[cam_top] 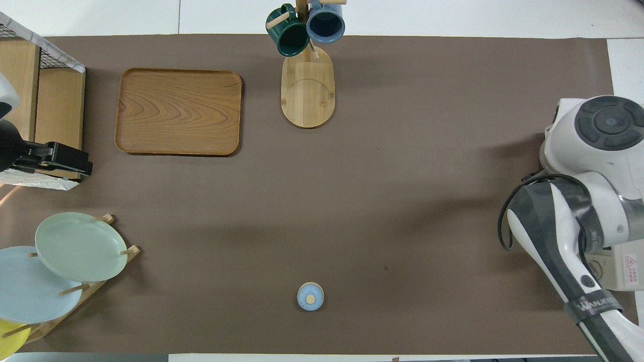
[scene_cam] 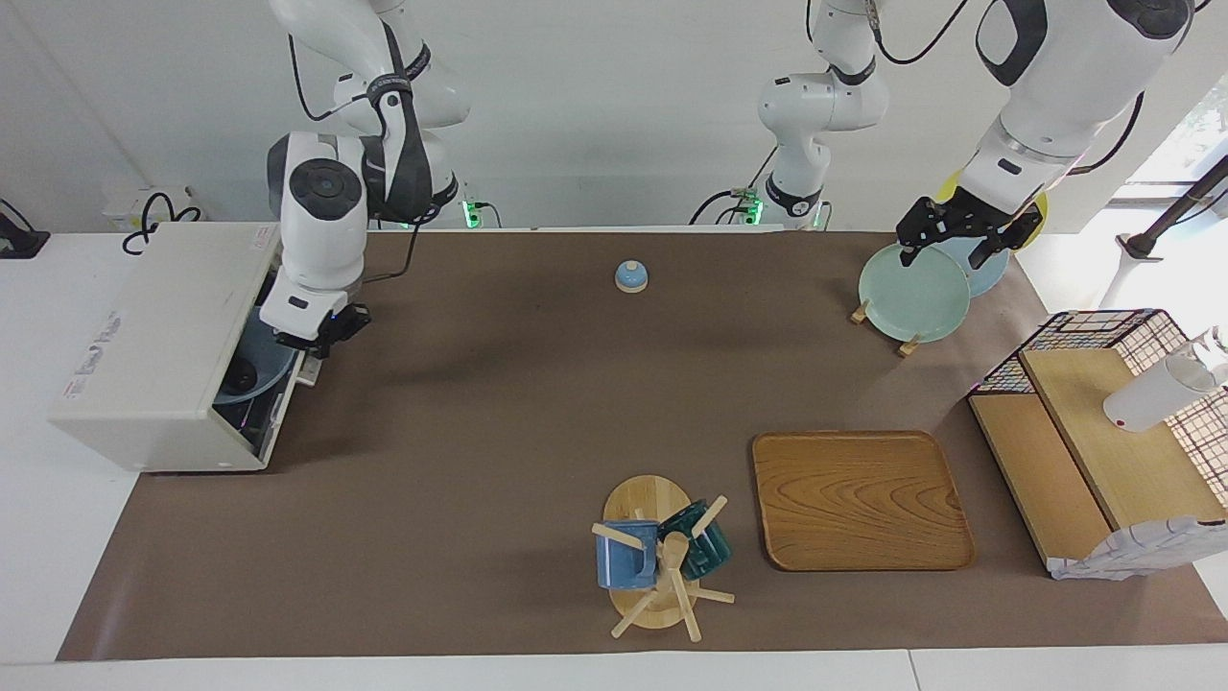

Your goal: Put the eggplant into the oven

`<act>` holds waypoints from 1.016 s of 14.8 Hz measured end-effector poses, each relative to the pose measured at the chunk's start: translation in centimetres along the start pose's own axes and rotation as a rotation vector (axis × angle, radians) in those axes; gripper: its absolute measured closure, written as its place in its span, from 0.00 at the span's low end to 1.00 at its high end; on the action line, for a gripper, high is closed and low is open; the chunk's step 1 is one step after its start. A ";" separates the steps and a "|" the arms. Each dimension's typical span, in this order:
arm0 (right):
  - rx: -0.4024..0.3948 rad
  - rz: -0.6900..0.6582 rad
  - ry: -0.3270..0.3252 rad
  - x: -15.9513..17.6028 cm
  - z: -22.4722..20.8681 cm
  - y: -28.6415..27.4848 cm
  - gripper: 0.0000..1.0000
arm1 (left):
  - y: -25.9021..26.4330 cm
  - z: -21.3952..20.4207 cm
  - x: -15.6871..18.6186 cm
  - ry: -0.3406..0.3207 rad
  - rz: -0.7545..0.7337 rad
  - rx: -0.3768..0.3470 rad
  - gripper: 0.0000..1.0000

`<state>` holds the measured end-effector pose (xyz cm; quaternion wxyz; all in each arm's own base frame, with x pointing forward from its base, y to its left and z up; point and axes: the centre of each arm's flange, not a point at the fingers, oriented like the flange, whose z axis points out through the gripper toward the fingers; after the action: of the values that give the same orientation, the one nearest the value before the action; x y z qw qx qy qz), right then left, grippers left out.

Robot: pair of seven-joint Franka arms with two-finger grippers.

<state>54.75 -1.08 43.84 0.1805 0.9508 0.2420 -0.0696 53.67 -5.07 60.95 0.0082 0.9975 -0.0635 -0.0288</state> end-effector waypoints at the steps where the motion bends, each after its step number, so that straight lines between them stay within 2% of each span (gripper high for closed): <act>1: 0.006 0.005 0.004 -0.6 -0.1 1.0 0.99 | 0.0 0.0 0.0 0.000 0.000 0.000 0.00; 5: 0.034 0.005 0.021 -2.1 -0.4 3.3 0.99 | 0.0 0.0 0.0 0.000 0.000 0.000 0.00; 7: 0.050 -0.005 0.007 -2.9 -0.4 3.9 0.99 | 0.0 0.0 0.0 0.000 0.000 0.000 0.00; 10: 0.114 -0.004 0.016 -4.4 -1.0 5.4 0.96 | 0.0 0.0 0.0 0.000 0.000 0.000 0.00; 11: 0.156 0.016 0.028 -4.8 -2.1 5.9 0.90 | 0.0 0.0 0.0 0.000 0.000 0.000 0.00; 13: 0.253 0.049 0.065 -5.2 -6.3 6.2 0.86 | 0.0 0.0 0.0 0.000 0.000 0.000 0.00; 15: 0.301 0.070 0.109 -5.5 -10.1 6.2 0.65 | 0.0 0.0 0.0 0.000 0.000 0.000 0.00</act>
<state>53.39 -4.78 56.35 0.0250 0.9773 0.2049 -0.0472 53.67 -5.07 60.95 0.0082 0.9975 -0.0635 -0.0288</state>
